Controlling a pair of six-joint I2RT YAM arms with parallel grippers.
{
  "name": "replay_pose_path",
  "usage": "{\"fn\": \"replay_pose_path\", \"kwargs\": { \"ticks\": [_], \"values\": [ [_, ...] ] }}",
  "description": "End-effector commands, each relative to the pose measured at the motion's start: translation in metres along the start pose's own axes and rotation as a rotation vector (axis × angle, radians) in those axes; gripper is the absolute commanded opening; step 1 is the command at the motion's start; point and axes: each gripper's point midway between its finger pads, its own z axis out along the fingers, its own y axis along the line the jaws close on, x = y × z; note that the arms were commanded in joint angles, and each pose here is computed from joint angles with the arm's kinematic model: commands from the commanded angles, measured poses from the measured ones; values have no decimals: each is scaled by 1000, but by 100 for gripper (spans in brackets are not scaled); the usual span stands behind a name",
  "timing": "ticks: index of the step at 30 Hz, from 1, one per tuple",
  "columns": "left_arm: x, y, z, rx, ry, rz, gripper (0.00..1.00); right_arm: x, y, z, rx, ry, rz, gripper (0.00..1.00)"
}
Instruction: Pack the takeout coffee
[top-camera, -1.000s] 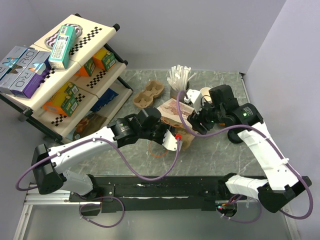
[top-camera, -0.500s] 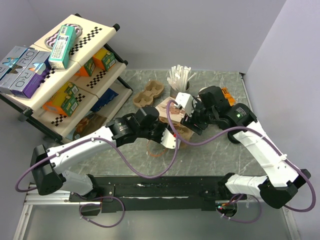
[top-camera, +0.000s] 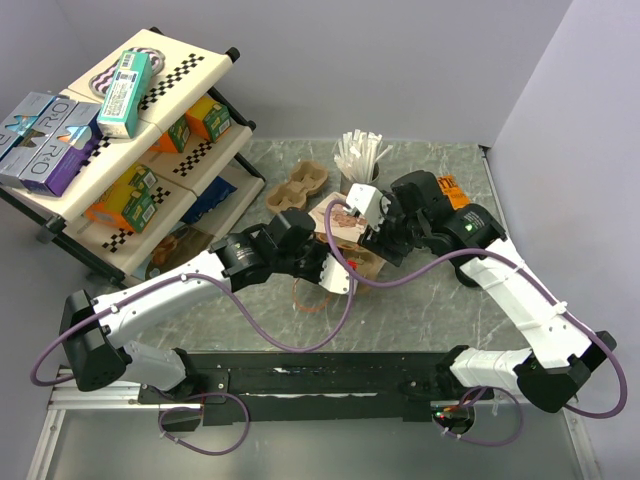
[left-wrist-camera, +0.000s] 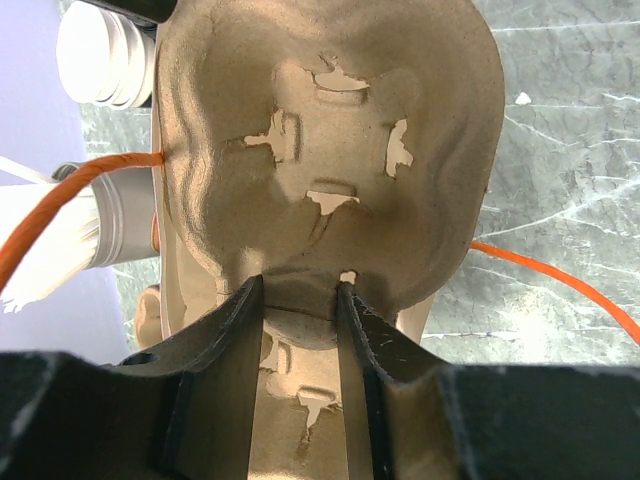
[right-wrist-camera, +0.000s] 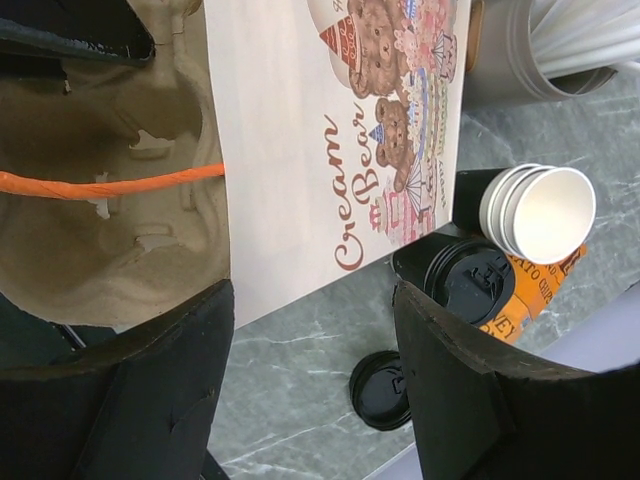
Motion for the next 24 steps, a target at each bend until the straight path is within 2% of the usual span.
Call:
{"fn": "replay_pose_path", "kwargs": {
  "ticks": [1, 3, 12, 24],
  "values": [
    [-13, 9, -9, -26, -51, -6, 1, -9, -4, -9, 33, -45, 8, 71],
    [-12, 9, -8, -28, -47, -5, 1, -12, -2, -8, 17, -51, 6, 71],
    [-11, 16, -9, -78, -72, 8, 1, -55, 37, -24, -223, -255, 18, 73],
    [-14, 20, -15, -98, -92, 4, 1, -77, 34, 10, -255, -303, 26, 72]
  ]
}}
